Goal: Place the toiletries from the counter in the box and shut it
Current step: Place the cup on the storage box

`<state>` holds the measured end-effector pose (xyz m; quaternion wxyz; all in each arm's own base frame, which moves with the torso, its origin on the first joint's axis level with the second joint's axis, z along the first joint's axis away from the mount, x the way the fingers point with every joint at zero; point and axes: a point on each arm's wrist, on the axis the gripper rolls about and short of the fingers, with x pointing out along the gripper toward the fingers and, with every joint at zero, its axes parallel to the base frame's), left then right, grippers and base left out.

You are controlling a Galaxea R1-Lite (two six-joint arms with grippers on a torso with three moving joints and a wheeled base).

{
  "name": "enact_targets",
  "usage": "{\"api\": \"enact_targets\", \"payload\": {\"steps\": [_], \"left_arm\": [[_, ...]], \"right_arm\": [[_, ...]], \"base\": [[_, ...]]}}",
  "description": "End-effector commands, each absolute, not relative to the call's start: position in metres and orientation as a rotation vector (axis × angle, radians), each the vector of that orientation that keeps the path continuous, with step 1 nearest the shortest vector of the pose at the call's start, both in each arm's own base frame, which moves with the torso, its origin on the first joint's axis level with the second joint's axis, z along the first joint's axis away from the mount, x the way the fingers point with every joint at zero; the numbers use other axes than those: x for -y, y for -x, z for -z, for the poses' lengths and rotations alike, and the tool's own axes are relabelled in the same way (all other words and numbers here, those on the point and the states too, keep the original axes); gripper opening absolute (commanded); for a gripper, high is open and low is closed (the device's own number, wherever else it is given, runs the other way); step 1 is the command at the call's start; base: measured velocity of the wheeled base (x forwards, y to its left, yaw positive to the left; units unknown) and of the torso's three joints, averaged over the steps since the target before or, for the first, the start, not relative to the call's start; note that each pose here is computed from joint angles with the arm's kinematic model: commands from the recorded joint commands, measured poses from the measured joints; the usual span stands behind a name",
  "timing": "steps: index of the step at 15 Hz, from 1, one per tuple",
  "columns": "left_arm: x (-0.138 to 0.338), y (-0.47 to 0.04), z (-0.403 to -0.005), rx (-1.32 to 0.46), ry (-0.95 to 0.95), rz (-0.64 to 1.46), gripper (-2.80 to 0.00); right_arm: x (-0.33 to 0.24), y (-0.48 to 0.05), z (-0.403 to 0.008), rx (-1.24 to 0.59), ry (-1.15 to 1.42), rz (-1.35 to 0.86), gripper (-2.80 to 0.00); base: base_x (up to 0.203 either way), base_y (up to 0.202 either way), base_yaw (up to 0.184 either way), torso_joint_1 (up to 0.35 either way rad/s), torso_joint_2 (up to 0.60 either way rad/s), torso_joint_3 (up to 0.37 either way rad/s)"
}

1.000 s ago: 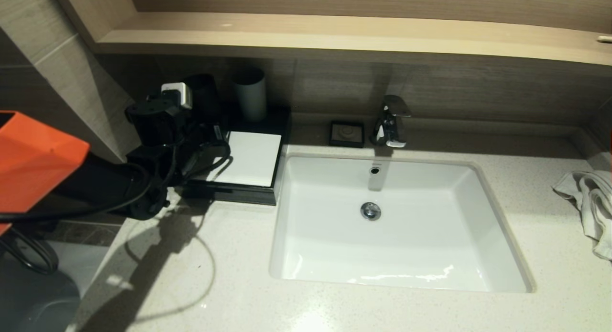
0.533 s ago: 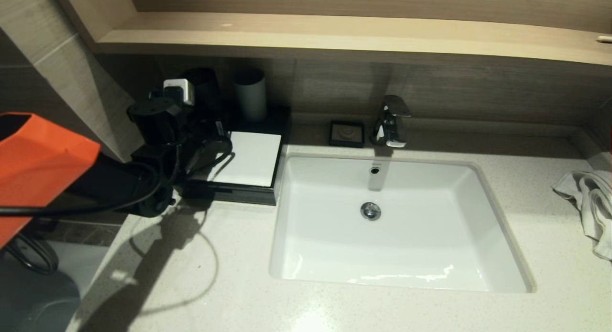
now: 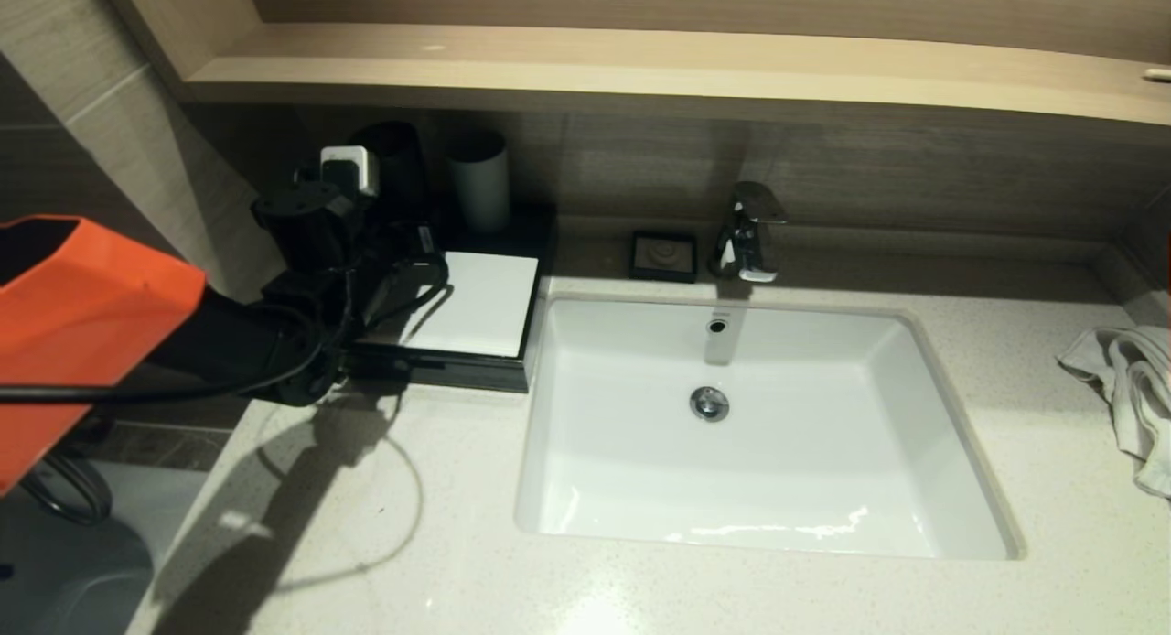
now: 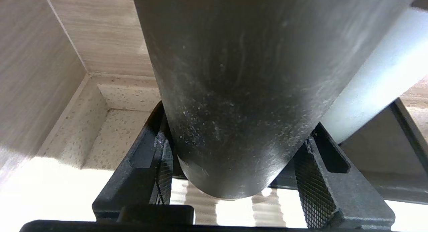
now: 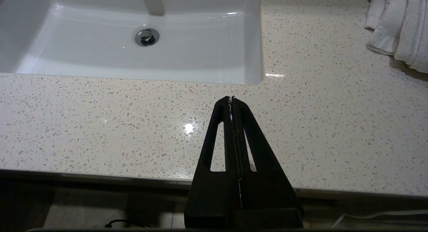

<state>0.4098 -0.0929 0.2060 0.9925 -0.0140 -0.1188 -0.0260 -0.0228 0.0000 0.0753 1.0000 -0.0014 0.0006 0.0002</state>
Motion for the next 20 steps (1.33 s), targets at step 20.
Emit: {"api": "enact_targets", "payload": {"steps": [20], "left_arm": [[0.091,-0.450,-0.201,0.303,0.025,0.022,-2.80]], "right_arm": [[0.000,0.023,-0.075,-0.001,0.003,-0.002,-2.80]], "base": [[0.000,0.000,0.000,0.000,0.00,0.000]]}}
